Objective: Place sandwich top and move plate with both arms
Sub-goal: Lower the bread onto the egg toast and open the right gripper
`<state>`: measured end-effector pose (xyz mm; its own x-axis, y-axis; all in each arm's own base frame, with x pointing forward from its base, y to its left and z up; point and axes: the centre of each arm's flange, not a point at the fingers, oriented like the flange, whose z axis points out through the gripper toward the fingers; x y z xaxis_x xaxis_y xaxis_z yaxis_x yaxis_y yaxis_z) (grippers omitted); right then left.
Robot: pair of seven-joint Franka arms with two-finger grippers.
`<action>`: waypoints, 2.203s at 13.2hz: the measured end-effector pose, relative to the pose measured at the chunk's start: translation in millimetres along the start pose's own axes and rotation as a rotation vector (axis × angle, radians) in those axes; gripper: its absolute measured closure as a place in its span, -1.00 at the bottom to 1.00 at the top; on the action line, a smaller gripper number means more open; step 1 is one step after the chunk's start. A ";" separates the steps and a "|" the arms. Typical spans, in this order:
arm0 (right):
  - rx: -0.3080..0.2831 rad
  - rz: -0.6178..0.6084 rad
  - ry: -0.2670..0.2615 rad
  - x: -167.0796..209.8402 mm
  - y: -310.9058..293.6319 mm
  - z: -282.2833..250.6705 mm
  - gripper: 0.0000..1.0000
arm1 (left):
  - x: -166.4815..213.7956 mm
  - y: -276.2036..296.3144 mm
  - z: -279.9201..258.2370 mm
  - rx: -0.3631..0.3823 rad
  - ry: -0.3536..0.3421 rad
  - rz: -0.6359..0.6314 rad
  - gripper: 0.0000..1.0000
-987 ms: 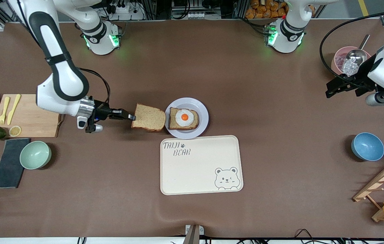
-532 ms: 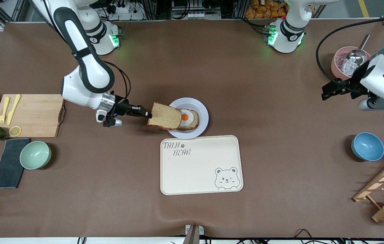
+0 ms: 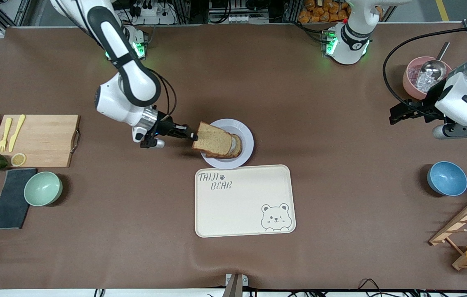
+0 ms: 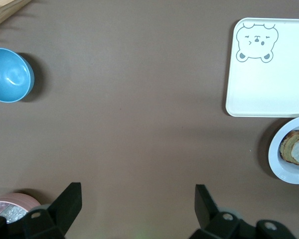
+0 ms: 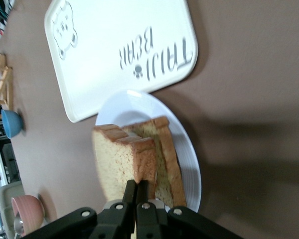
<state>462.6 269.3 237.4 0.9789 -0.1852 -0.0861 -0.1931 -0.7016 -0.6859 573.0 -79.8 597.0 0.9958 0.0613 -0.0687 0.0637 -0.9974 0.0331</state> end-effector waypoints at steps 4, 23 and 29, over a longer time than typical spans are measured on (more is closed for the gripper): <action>-0.029 -0.004 0.006 -12.0 -1.5 18.3 0.94 | -2.0 -3.6 -4.2 0.000 0.004 -0.007 -1.00; -0.025 0.024 0.046 -12.9 -11.1 36.3 0.29 | 25.0 16.8 14.8 -0.053 0.085 0.001 -1.00; -0.018 0.032 0.070 -1.7 -11.0 28.6 0.09 | 33.4 27.0 31.2 -0.068 0.080 0.010 -1.00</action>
<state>465.0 297.0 224.4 0.9653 -0.2549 -0.0571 -0.2262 -0.7065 -0.6706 606.0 -105.9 564.5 0.9983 0.0568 0.0119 0.0554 -0.9933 0.1011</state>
